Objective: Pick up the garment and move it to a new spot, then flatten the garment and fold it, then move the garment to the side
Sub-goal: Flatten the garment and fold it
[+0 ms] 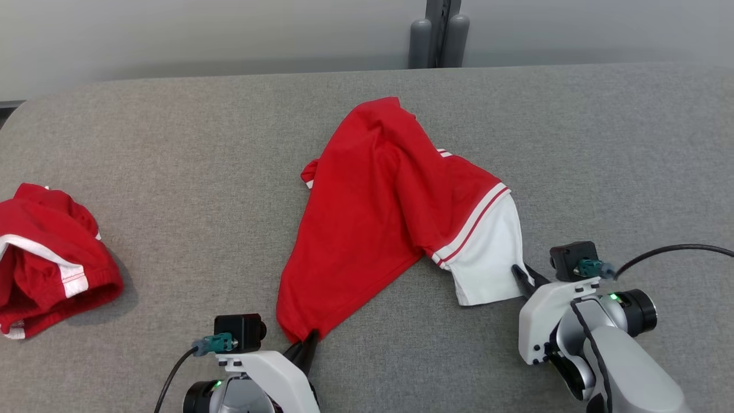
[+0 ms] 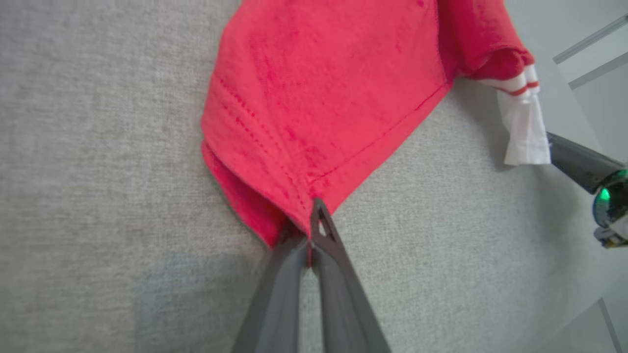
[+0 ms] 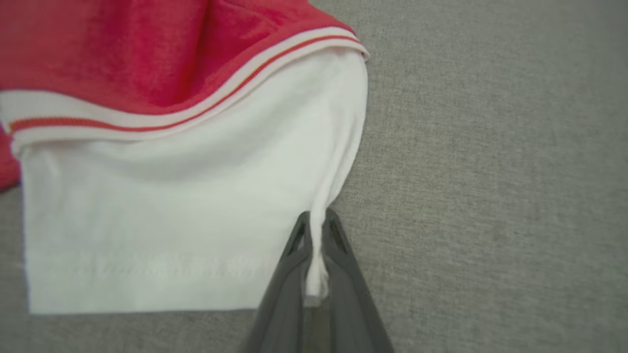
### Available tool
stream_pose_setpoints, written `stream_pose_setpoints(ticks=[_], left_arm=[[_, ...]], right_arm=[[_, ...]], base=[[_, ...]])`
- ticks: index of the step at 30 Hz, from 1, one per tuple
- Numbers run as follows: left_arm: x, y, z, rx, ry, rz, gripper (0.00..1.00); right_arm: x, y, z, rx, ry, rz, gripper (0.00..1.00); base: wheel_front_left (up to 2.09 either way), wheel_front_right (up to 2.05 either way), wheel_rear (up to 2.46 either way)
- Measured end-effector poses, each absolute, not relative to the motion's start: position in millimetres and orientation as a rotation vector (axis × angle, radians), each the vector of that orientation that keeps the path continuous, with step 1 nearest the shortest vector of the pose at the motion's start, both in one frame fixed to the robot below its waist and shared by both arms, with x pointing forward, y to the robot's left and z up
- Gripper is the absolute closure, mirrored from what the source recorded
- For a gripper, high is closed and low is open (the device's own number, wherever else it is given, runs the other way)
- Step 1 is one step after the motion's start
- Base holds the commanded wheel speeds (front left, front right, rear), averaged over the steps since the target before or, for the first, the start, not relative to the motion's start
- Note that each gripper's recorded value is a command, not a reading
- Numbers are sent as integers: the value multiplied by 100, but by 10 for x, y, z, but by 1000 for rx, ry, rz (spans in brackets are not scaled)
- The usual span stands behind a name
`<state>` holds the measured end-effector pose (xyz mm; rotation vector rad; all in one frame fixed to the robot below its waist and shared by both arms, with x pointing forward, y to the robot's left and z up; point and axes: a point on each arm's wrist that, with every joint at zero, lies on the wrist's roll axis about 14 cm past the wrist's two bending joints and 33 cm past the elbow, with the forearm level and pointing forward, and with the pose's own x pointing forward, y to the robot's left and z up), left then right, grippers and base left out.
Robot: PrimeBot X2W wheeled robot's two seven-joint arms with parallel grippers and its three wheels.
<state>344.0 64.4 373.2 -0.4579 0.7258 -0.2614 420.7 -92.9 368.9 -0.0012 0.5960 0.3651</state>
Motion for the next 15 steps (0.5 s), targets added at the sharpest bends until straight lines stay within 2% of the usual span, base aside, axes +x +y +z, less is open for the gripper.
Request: stream_pose_setpoints(ticks=[5, 9, 13, 14, 15], left_arm=[[3574, 690, 3982, -479, 621, -268, 100], [3707, 791, 4438, -519, 473, -291, 100], [3822, 909, 5144, -572, 275, -343, 100], [3858, 985, 5538, -566, 170, -374, 100], [3868, 1012, 5716, -552, 126, -391, 100]], right_arm=[[4290, -993, 3949, 125, 509, 330, 100], [4484, -1195, 4539, 287, 318, 292, 100], [4549, -1559, 5393, 469, 59, 273, 100], [4521, -1787, 5897, 528, -84, 276, 100], [4492, -1895, 6145, 545, -153, 280, 100]], base=[[0, 0, 0], [0, 0, 0], [0, 0, 0], [0, 0, 0], [0, 0, 0]])
